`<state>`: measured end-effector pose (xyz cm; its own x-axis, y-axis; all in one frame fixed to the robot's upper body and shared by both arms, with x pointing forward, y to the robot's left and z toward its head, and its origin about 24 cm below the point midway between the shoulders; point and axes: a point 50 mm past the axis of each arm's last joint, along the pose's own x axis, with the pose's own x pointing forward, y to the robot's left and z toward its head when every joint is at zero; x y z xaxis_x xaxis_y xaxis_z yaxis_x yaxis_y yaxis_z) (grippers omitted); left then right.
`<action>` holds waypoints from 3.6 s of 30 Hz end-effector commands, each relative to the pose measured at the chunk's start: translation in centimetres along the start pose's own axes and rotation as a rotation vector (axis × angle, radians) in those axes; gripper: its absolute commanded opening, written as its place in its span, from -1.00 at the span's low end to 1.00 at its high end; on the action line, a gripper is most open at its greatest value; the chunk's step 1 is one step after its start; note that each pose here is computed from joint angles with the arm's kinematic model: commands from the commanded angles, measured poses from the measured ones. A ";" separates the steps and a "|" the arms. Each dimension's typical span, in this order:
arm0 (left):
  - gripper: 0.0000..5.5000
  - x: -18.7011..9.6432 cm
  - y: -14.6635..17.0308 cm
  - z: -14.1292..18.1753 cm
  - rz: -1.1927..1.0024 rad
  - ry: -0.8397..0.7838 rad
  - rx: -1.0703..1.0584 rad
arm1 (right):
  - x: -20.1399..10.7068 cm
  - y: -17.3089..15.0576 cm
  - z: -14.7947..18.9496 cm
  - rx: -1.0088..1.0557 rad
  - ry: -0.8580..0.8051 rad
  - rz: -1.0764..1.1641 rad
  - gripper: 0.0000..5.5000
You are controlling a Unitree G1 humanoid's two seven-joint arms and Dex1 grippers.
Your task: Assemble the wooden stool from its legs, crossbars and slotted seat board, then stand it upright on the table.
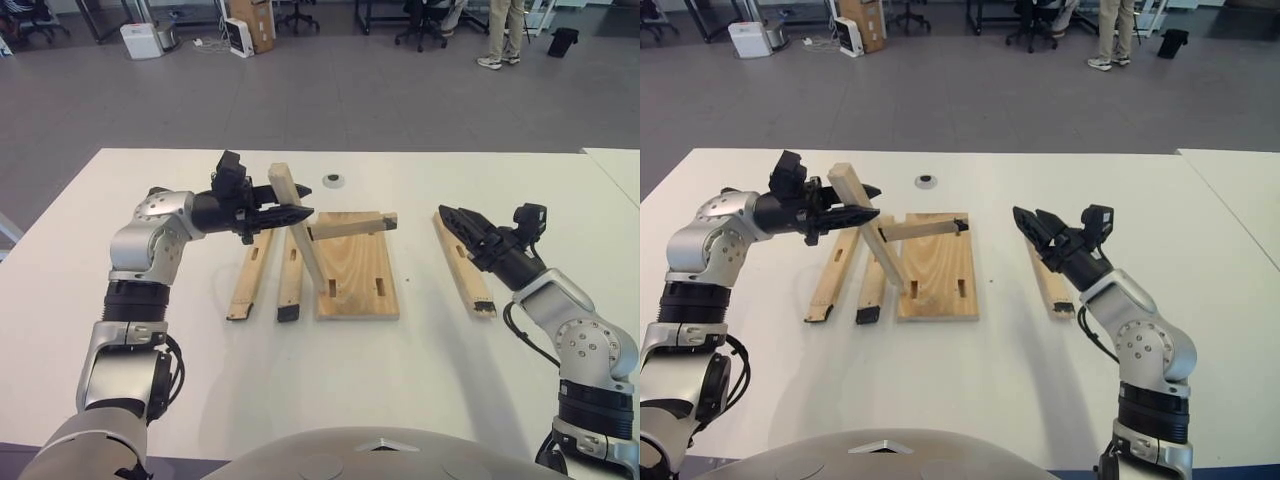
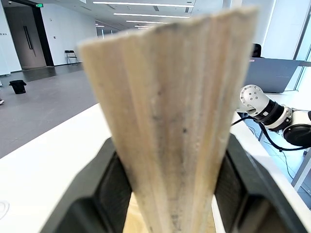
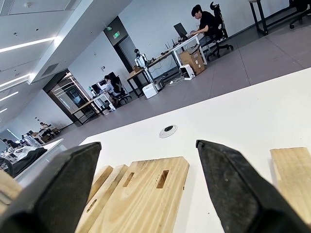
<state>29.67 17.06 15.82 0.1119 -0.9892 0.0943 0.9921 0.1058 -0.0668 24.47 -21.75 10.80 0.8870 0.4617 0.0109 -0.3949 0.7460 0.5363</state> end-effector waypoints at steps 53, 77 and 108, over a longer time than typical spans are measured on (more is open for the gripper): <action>-0.25 -0.5 -7.2 -14.4 0.107 0.777 -0.432 | 0.3 -0.1 -1.4 0.023 -0.041 -0.098 0.32; 0.85 -2.0 -4.6 -9.2 0.513 0.467 -0.296 | -0.7 -0.6 -1.3 0.024 -0.089 -0.178 0.32; 0.44 -6.1 -3.5 -13.9 0.525 0.898 -0.117 | -0.8 -0.3 -3.5 0.068 -0.105 -0.231 0.32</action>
<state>25.56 19.05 3.53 0.4252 -0.6470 -0.6329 0.8488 0.5278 0.0306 23.12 -20.64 7.60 0.9694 0.2431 -0.0344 -0.1757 0.7845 0.5947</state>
